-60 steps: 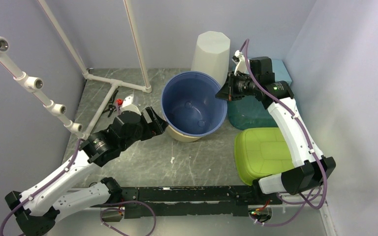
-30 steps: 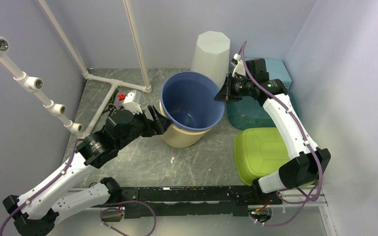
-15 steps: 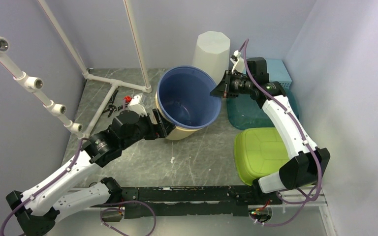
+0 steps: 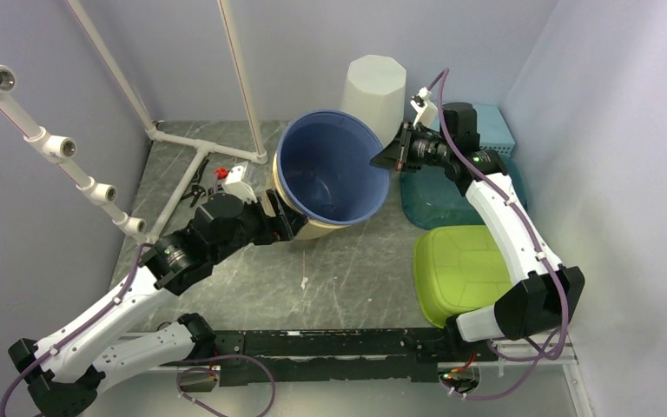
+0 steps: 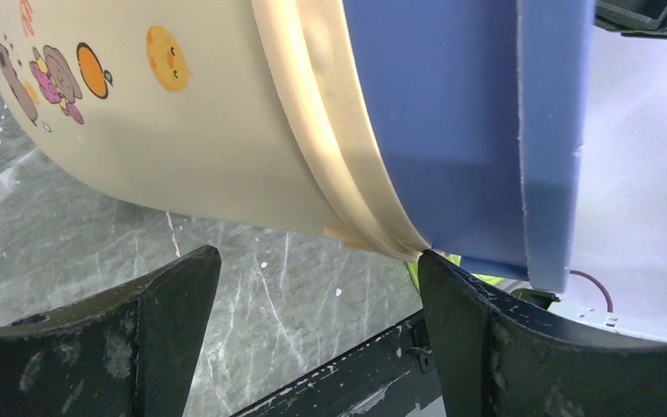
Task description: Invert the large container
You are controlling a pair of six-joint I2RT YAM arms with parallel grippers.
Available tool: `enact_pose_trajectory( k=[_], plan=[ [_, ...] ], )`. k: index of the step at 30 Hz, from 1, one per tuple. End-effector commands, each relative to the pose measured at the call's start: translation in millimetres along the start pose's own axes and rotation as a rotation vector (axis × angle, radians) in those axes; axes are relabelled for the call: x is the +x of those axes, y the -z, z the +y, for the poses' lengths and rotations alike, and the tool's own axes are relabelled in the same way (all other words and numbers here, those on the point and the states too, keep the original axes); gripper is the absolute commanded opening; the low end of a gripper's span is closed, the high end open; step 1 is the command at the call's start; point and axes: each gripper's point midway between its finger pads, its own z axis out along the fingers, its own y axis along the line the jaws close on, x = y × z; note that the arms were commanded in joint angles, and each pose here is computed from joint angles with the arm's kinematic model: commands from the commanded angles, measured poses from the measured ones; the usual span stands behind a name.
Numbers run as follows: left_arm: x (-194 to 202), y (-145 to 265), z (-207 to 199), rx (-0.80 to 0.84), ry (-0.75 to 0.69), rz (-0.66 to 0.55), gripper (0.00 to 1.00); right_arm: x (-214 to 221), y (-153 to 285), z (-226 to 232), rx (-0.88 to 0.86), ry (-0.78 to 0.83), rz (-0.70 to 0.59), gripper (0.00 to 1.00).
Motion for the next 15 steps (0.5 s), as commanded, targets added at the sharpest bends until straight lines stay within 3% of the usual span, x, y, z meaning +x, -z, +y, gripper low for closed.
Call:
enact_pose_trajectory(
  k=[1,7,15],
  plan=[
    [-12.0,-8.2,16.1,-0.089,-0.01,-0.066,0.89,10.9,49.0,104.1,-0.352,0.002,0.099,0.0],
    [-9.9,-9.8,19.1,-0.107,-0.007,-0.057,0.88,21.2,54.6,99.4,-0.321,0.051,0.147,0.0],
    [-6.0,-12.5,36.8,-0.215,-0.026,-0.031,0.88,27.4,70.1,120.1,-0.435,0.097,0.175,0.0]
  ],
)
